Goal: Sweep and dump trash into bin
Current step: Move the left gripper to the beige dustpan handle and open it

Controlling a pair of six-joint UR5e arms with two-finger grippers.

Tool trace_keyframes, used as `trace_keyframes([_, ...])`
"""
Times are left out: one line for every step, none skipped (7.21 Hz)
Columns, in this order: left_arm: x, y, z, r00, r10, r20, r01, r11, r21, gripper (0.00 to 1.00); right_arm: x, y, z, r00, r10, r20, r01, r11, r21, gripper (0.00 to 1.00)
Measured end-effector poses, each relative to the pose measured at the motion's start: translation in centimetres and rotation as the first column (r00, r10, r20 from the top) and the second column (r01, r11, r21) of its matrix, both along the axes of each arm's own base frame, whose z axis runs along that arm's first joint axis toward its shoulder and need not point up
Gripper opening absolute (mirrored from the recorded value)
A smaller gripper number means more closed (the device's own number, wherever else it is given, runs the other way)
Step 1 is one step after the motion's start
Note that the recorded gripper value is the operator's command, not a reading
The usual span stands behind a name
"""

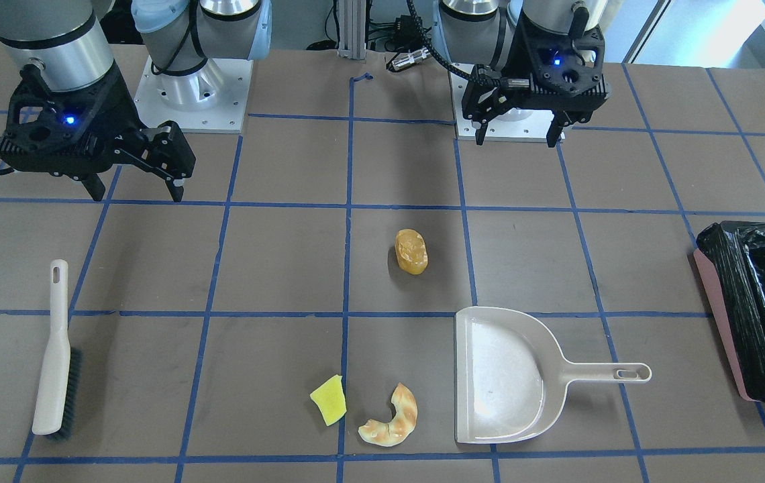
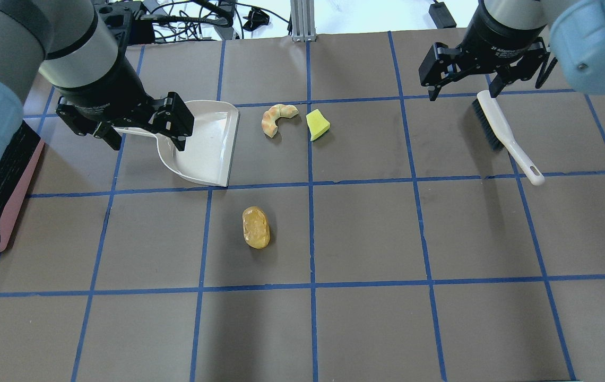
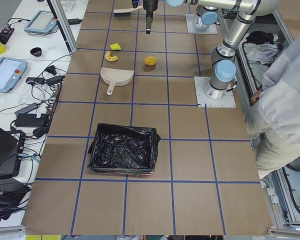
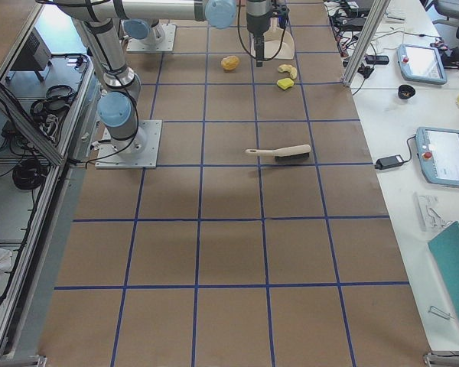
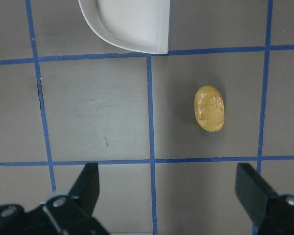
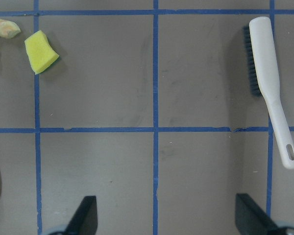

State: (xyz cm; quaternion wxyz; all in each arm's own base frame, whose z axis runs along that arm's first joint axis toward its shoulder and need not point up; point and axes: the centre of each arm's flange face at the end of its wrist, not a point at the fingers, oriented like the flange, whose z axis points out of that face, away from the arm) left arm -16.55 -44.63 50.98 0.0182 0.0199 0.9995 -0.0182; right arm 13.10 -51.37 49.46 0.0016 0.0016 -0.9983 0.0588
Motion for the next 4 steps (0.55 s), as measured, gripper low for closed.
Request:
trace_keyframes([0.00, -0.12, -0.12, 1.000, 0.002, -0.003, -0.002, 1.000, 0.004, 1.00, 0.02, 0.03, 0.10, 1.000, 0.000, 0.000, 0.000, 1.000, -0.002, 1.00])
trace_keyframes([0.11, -0.42, 0.06, 1.000, 0.015, -0.006, -0.015, 1.000, -0.011, 1.00, 0.05, 0.08, 0.26, 1.000, -0.001, 0.000, 0.001, 1.000, -0.005, 1.00])
trace_keyframes([0.24, -0.58, 0.08, 0.999, 0.042, -0.006, -0.042, 0.999, -0.022, 1.00, 0.13, 0.11, 0.37, 1.000, 0.000, 0.005, 0.001, 1.000, -0.007, 1.00])
trace_keyframes([0.30, -0.53, -0.08, 0.998, 0.070, -0.004, -0.070, 0.997, -0.022, 1.00, 0.21, 0.12, 0.40, 1.000, 0.002, 0.009, -0.002, 1.000, -0.008, 1.00])
